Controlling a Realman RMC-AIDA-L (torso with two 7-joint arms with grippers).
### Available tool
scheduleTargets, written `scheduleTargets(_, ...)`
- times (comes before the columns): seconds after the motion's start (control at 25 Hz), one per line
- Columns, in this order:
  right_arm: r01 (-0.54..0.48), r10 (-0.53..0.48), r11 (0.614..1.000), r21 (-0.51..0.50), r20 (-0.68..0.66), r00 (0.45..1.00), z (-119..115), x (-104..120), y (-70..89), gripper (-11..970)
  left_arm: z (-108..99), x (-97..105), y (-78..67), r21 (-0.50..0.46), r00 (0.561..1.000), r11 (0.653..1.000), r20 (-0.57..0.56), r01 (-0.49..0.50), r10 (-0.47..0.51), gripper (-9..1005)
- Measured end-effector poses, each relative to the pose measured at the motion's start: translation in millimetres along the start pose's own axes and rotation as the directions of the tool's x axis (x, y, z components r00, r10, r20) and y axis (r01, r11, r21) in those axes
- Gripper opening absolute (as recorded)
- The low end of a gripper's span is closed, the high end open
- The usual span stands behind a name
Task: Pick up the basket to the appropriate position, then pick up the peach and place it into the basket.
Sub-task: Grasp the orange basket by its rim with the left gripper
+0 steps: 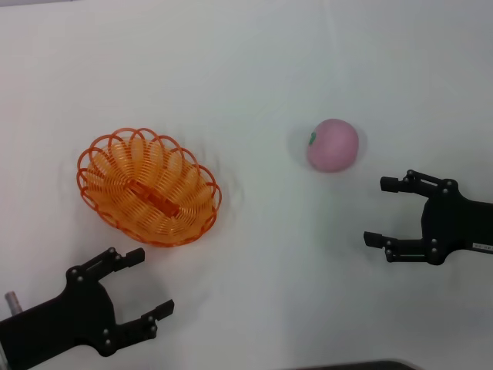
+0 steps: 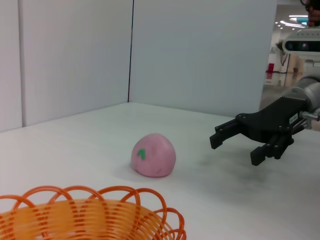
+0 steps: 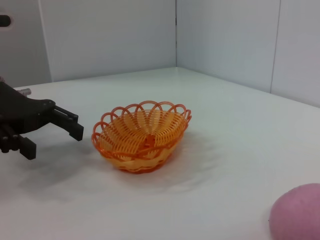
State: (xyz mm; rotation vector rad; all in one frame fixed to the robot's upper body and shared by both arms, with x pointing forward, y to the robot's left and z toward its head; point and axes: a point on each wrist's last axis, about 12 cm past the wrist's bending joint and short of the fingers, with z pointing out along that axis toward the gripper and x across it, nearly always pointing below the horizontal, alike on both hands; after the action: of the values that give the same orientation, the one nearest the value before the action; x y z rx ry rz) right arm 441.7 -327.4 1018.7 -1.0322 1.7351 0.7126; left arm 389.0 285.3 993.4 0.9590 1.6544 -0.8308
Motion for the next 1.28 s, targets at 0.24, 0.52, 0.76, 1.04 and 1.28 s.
scheduleTargets(0.24, 0.0, 0.0, 1.0, 0.001, 0.002, 1.0, 0.2, -0.5, -0.6, 941, -1.1, -0.5, 1.3, -0.01, 1.0, 1.0, 0.004, 0.0, 0.0, 842)
scheduleTargets(0.52, 0.005, -0.005, 1.0, -0.005, 0.003, 1.0, 2.3, -2.2, -1.9, 941, -2.8, -0.9, 1.7, -0.017, 1.0, 1.0, 0.01, 0.001, 0.0, 841)
scheduleTargets(0.76, 0.004, -0.004, 1.0, -0.005, 0.005, 1.0, 2.6, -2.2, -1.9, 942, -6.0, -2.4, 1.3, -0.034, 0.999, 0.999, 0.033, 0.019, -0.018, 839)
scheduleTargets(1.04, -0.004, 0.004, 1.0, 0.0, 0.002, 1.0, 2.2, -1.9, -2.5, 942, -19.5, -15.9, 22.2, -0.11, 0.95, 0.948, 0.13, 0.298, -0.284, 837)
scheduleTargets(1.28, -0.016, 0.016, 1.0, 0.001, 0.0, 1.0, 2.3, -2.8, -4.1, 942, -26.0, -30.2, 49.2, -0.128, 0.837, 0.831, 0.183, 0.541, -0.516, 836)
